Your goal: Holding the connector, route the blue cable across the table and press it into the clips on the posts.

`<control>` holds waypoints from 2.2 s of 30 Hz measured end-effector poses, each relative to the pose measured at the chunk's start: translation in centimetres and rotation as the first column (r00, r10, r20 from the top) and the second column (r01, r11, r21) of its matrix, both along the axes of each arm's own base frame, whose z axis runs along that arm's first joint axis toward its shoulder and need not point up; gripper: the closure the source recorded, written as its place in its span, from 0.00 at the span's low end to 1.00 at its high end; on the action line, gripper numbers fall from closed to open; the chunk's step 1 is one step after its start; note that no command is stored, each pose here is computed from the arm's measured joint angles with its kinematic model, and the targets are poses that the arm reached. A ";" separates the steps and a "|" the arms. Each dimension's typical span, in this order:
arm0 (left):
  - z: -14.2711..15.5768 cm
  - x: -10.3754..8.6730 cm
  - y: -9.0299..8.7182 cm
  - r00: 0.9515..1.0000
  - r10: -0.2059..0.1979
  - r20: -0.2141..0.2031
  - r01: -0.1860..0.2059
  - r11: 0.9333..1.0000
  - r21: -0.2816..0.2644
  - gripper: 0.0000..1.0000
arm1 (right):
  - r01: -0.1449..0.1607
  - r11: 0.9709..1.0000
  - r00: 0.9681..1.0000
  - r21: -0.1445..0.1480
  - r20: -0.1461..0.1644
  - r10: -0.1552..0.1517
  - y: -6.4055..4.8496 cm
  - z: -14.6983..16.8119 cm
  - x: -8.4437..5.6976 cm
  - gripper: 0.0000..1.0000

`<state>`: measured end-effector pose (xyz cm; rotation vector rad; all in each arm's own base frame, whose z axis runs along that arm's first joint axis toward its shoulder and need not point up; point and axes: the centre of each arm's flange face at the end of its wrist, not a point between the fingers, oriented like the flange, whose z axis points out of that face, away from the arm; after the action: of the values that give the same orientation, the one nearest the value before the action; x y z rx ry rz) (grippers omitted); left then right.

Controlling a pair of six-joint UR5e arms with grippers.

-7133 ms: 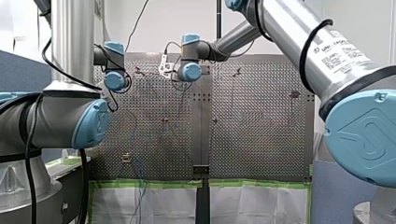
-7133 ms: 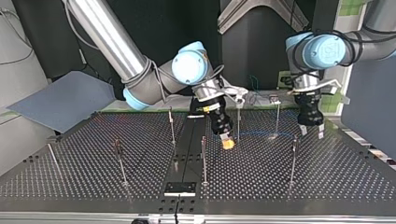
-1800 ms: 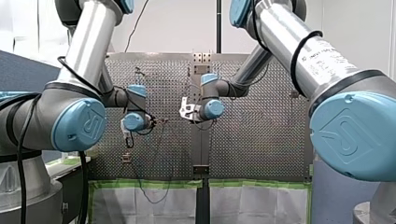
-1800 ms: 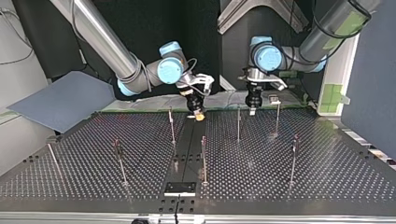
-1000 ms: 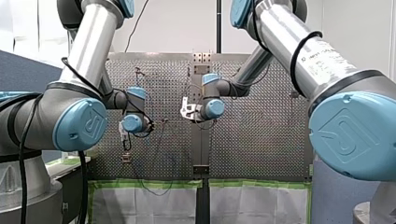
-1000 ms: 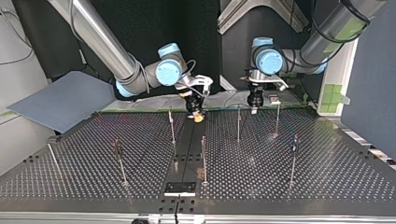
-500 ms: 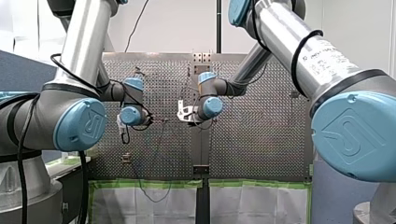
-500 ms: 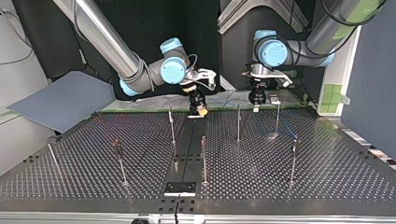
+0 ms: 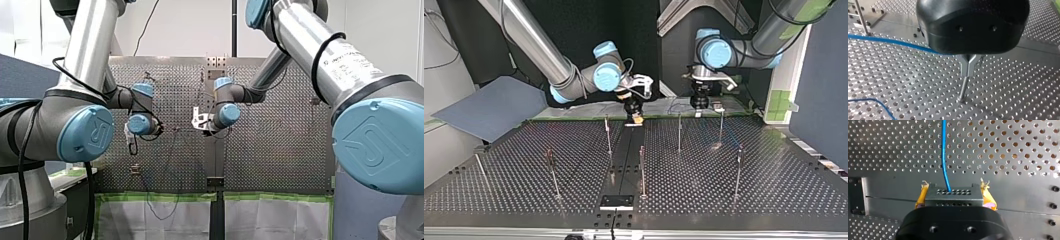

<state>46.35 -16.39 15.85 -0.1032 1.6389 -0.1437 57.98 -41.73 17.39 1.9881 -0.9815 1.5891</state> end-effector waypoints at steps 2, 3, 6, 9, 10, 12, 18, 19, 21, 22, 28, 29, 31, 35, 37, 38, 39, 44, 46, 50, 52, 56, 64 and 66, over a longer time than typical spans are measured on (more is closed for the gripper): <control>0.0 0.0 -0.1 1.000 -0.011 0.012 0.011 1.000 -0.010 1.00 | 0.005 1.000 1.000 0.005 0.006 -0.005 -0.2 0.0 -0.2 1.00; 0.0 0.1 -0.2 1.000 -0.015 0.018 0.015 1.000 -0.014 1.00 | 0.008 1.000 1.000 0.007 0.008 -0.008 -0.3 -0.1 -0.2 1.00; -0.1 0.4 -0.3 0.999 -0.027 0.032 0.027 0.999 -0.025 1.00 | 0.015 1.000 1.000 0.012 0.012 -0.016 -0.7 -0.2 -0.6 1.00; -0.5 1.1 -0.4 0.999 -0.033 0.035 0.034 0.999 -0.027 1.00 | 0.022 1.000 1.000 0.016 0.015 -0.023 -1.0 -0.3 -0.9 1.00; -0.6 1.5 -0.4 0.999 -0.034 0.035 0.035 0.999 -0.028 1.00 | 0.026 1.000 1.000 0.018 0.016 -0.026 -1.2 -0.3 -1.0 1.00; -0.9 2.1 -0.4 0.999 -0.034 0.036 0.035 0.999 -0.028 1.00 | 0.030 0.999 0.999 0.019 0.017 -0.030 -1.5 -0.3 -1.2 1.00; -1.7 4.1 -0.3 0.999 -0.031 0.034 0.032 0.999 -0.030 1.00 | 0.044 0.999 0.999 0.020 0.019 -0.045 -2.3 -0.4 -1.8 1.00; -1.8 4.4 -0.3 0.999 -0.030 0.033 0.031 0.999 -0.032 1.00 | 0.046 0.999 0.999 0.019 0.019 -0.047 -2.4 -0.4 -1.9 1.00; -2.1 5.1 -0.2 0.999 -0.032 0.032 0.033 0.999 -0.036 1.00 | 0.052 0.998 0.998 0.019 0.020 -0.052 -2.7 -0.4 -2.1 1.00; -2.1 5.5 -0.2 0.999 -0.033 0.035 0.035 0.999 -0.039 1.00 | 0.055 0.998 0.998 0.018 0.021 -0.055 -2.9 -0.4 -2.2 1.00; -2.0 7.2 0.0 0.998 -0.037 0.047 0.039 0.998 -0.052 1.00 | 0.070 0.997 0.997 0.014 0.024 -0.070 -3.7 -0.4 -2.8 1.00; -2.1 7.5 0.0 0.998 -0.037 0.042 0.039 0.998 -0.053 1.00 | 0.073 0.997 0.997 0.013 0.026 -0.073 -3.9 -0.3 -2.9 1.00; -2.4 8.1 0.0 0.999 -0.037 0.036 0.039 0.998 -0.054 1.00 | 0.078 0.997 0.997 0.010 0.028 -0.078 -4.2 -0.3 -3.2 1.00; -2.1 9.2 0.0 0.998 -0.035 0.045 0.038 0.998 -0.058 0.88 | 0.084 0.996 0.996 0.007 0.028 -0.084 -4.8 -0.3 -3.6 1.00; -1.9 9.5 0.1 0.998 -0.032 0.047 0.035 0.998 -0.059 0.71 | 0.087 0.996 0.996 0.006 0.029 -0.087 -5.0 -0.3 -3.8 1.00; -1.8 9.6 0.1 0.998 -0.030 0.046 0.033 0.998 -0.059 0.71 | 0.088 0.996 0.996 0.005 0.029 -0.088 -5.1 -0.3 -3.8 1.00; -1.8 9.7 0.1 0.999 -0.028 0.044 0.030 0.998 -0.059 0.69 | 0.089 0.996 0.996 0.005 0.029 -0.089 -5.2 -0.2 -3.9 1.00; -2.0 9.5 0.5 1.000 0.003 0.016 -0.002 0.999 -0.048 0.60 | 0.087 0.996 0.996 0.003 0.030 -0.087 -5.3 -0.2 -4.0 1.00; -2.1 9.3 0.6 1.000 0.015 0.003 -0.015 0.999 -0.036 0.31 | 0.084 0.996 0.996 0.003 0.030 -0.084 -5.3 -0.2 -3.9 1.00; -2.4 8.9 0.6 0.999 0.026 -0.030 -0.026 1.000 -0.001 0.00 | 0.081 0.997 0.996 0.003 0.030 -0.081 -5.3 -0.2 -3.9 1.00; -2.6 8.7 0.6 0.999 0.029 -0.046 -0.028 0.999 0.017 0.00 | 0.081 0.997 0.996 0.003 0.029 -0.081 -5.3 -0.2 -3.9 1.00; -2.7 8.1 0.7 0.996 0.049 -0.081 -0.045 0.997 0.056 0.00 | 0.074 0.997 0.997 0.004 0.030 -0.074 -5.3 -0.2 -3.9 1.00; -2.1 5.4 0.2 0.989 0.047 -0.140 -0.040 0.998 0.057 0.00 | 0.060 0.998 0.998 0.008 0.031 -0.060 -5.1 -0.3 -3.7 1.00; -1.9 4.5 -0.1 0.988 0.037 -0.152 -0.029 0.998 0.057 0.00 | 0.060 0.998 0.998 0.008 0.030 -0.060 -5.1 -0.3 -3.7 1.00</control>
<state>50.85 -16.45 13.98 -0.1012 1.7916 -0.0668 54.24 -46.78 17.11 1.9261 -1.0501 1.5902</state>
